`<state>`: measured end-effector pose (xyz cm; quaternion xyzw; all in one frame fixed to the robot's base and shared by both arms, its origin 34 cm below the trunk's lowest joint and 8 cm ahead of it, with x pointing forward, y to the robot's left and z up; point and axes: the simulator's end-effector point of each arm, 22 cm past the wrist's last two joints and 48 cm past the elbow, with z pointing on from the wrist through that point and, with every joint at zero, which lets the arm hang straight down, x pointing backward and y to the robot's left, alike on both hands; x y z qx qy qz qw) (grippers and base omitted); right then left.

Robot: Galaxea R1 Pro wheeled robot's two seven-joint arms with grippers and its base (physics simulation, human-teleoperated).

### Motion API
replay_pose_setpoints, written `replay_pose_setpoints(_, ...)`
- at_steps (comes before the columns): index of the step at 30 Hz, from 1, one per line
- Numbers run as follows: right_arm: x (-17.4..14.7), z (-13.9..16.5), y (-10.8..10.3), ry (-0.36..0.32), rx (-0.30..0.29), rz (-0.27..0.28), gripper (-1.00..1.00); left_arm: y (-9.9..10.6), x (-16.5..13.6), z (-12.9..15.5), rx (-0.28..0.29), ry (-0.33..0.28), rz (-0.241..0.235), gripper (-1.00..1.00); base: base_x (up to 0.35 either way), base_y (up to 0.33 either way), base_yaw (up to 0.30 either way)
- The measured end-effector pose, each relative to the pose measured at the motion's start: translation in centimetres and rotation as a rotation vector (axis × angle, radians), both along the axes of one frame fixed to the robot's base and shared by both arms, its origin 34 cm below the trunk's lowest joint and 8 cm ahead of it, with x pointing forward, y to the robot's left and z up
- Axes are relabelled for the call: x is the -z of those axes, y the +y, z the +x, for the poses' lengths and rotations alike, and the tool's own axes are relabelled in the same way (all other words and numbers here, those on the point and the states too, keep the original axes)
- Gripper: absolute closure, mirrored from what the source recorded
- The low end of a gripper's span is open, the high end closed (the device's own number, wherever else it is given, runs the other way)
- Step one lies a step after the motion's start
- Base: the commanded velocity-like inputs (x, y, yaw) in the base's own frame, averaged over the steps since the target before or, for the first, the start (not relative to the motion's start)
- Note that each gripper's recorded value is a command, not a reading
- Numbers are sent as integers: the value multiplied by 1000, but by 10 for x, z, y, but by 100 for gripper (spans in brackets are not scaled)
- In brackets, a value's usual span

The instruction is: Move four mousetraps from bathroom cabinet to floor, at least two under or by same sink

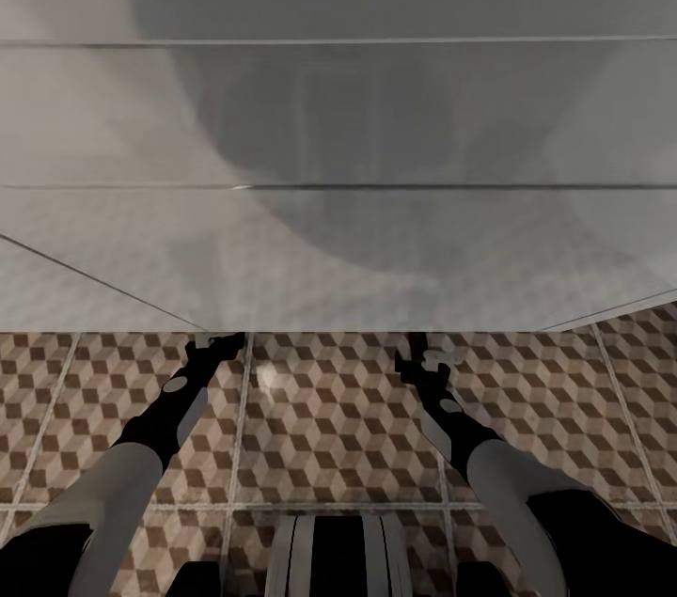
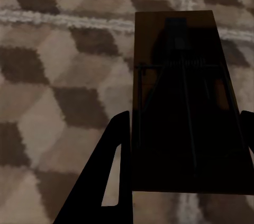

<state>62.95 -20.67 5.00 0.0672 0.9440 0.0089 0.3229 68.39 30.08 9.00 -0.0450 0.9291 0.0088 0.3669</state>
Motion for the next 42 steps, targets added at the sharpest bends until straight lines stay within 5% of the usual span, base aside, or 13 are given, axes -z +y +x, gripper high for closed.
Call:
replay_pose_setpoints(24,0,0,0,0,0,0,-100,-2,2,-2,0,6,-3,100,0,0,0)
replay_pose_setpoints(42,0,0,0,0,-1,0,-100,-6,27,-39,-12,98,-14,100,0,0,0)
